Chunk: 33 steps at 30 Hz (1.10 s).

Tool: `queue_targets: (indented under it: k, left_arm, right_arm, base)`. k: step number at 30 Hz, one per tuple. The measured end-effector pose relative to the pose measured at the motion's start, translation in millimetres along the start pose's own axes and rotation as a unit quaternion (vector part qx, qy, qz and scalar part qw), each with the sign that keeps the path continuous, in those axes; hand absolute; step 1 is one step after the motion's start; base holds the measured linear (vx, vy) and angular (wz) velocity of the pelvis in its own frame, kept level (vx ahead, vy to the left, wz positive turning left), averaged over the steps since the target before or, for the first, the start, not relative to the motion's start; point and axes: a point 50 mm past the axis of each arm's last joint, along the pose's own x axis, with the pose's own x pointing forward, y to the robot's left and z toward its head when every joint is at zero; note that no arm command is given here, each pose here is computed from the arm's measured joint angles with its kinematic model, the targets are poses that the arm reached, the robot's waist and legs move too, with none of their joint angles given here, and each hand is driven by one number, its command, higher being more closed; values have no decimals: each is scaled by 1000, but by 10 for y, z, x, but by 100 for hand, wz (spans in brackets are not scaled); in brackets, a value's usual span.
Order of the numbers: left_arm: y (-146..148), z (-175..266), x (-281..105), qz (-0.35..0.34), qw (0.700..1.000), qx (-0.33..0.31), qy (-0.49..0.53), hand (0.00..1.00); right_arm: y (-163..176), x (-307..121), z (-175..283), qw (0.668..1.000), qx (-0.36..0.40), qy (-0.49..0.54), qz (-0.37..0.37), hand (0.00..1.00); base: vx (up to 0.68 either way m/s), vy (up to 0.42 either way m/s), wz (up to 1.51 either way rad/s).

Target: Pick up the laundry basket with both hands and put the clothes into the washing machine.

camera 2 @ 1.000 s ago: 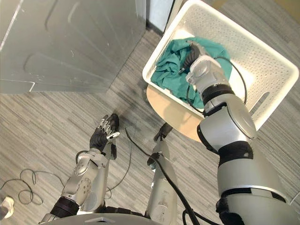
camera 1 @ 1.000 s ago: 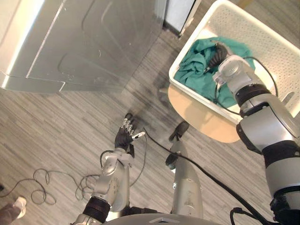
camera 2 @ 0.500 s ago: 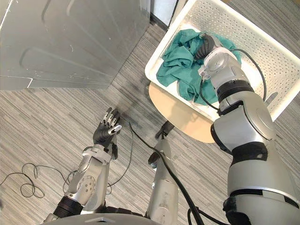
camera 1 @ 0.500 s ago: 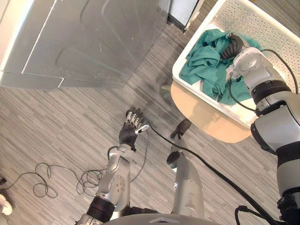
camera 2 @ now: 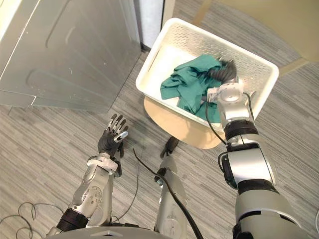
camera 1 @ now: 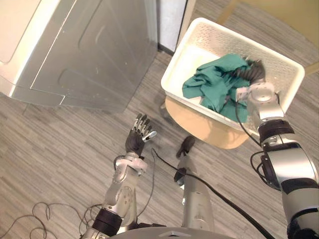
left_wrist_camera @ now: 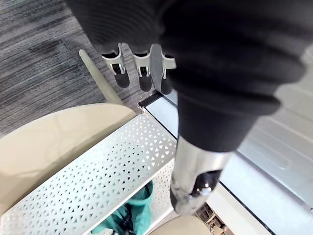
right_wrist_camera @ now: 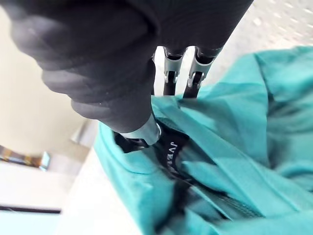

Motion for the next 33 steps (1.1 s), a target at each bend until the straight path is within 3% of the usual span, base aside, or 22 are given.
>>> queue_targets:
  k: [4,8,17,23,24,29,33]
  left_arm:
    - [48,35,-24,-5,1000,27,4,0]
    - [57,34,-32,-7,998,57,8,0]
    - [77,155,47,-18,993,119,-4,0]
    - [-25,364,265,-51,973,224,-39,0]
    - [-35,414,325,-50,971,230,-46,0]
    - [-113,588,449,-52,965,244,-77,0]
    - [-93,616,454,-45,966,241,-82,0]
  right_arm:
    - [-1,-181,210,992,92,-77,-27,100]
    - [6,-375,227,984,133,-111,-43,100]
    - [-14,-530,220,980,142,-135,-30,100]
    - [196,-590,265,978,140,-148,44,100]
    - [277,-590,281,976,143,-148,69,0]
    - [564,-470,446,971,108,-160,144,0]
    - [699,-183,363,982,7,-101,159,0]
  base:
    - [25,-46,-19]
    - [57,-19,-13]
    - [32,18,-7]
    - [35,7,-12]
    - [40,43,-20]
    - [-7,55,-21]
    - [-56,58,-1]
